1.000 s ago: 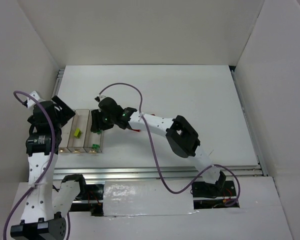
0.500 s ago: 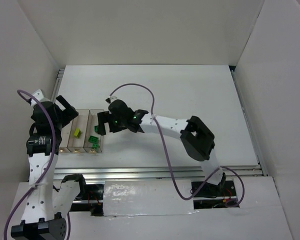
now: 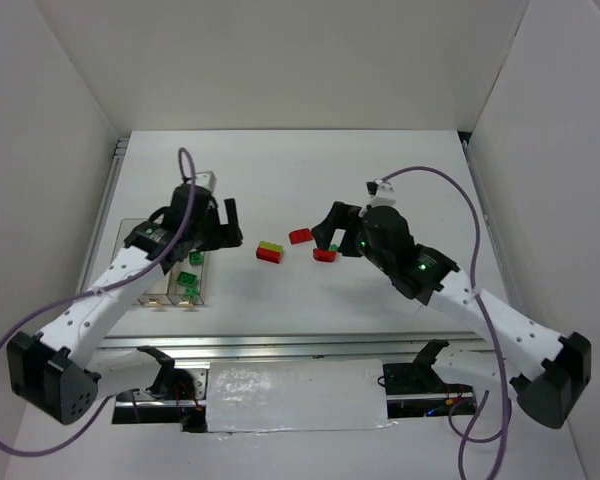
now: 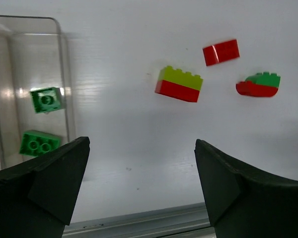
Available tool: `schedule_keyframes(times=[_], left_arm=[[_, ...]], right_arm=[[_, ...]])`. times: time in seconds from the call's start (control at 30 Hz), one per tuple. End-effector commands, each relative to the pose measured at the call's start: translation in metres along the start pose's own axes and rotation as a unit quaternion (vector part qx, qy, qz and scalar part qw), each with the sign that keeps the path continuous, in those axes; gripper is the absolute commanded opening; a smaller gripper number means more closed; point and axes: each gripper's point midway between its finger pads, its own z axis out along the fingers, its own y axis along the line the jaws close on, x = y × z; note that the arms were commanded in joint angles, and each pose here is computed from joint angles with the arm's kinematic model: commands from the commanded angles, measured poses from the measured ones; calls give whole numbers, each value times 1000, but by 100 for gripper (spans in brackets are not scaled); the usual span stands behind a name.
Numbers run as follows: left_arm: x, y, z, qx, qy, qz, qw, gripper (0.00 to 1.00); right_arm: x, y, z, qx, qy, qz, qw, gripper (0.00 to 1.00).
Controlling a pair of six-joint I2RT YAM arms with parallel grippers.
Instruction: Sort the legos into containers by color
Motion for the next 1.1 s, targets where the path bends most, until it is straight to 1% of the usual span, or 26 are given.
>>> schedule_keyframes(times=[0.0,0.03,0.07,0.1,0.13,0.17,0.23,0.27,0.3,0.33,0.37,0.4,0.5,0.67,0.77,0.93,1.07], left_arm=[[5,-36,17,-17,8,12,1000,99],[17,-43,37,-26,30,26,999,100],[24,-56,43,-20,36,38,998,100],[28,-58,51,-26,40,38,998,100],[36,-58,63,-31,50,44,997,100],[32,-64,71,-22,38,44,998,100],[38,-67,83,-12,40,62,997,100],[34,-70,89,-5,29,69,997,99],[34,-69,95,-13,28,74,997,100],[35,-69,98,-16,29,78,996,100],[30,-72,101,-13,26,84,996,99],[29,-74,104,-11,25,90,996,100],[36,-81,120,4,35,109,993,100],[46,-83,139,2,56,128,990,100],[52,-78,149,-12,66,139,988,99],[63,-75,159,-15,83,149,985,99],[74,-72,165,-13,93,150,984,97]], right_arm=[[-6,-22,-30,30,-25,-6,999,100],[-6,-23,-35,25,-27,-6,999,100],[-2,-27,-38,25,-23,-8,999,100],[-4,-27,-45,18,-30,-7,999,100],[2,-32,-46,20,-24,-9,999,100],[3,-34,-48,19,-22,-12,1000,100],[13,-39,-50,15,-12,-18,1000,100],[15,-39,-52,9,-10,-20,1000,100],[20,-41,-51,9,-4,-23,1000,100],[22,-42,-50,8,-4,-23,1000,100],[25,-35,-50,-14,3,-30,999,100],[27,-34,-50,-19,7,-32,999,100],[31,-30,-48,-34,15,-36,999,100],[37,-33,-46,-32,25,-39,998,100],[40,-31,-50,-40,32,-41,998,100],[38,-33,-57,-42,24,-43,998,100],[36,-33,-62,-45,16,-42,998,100]])
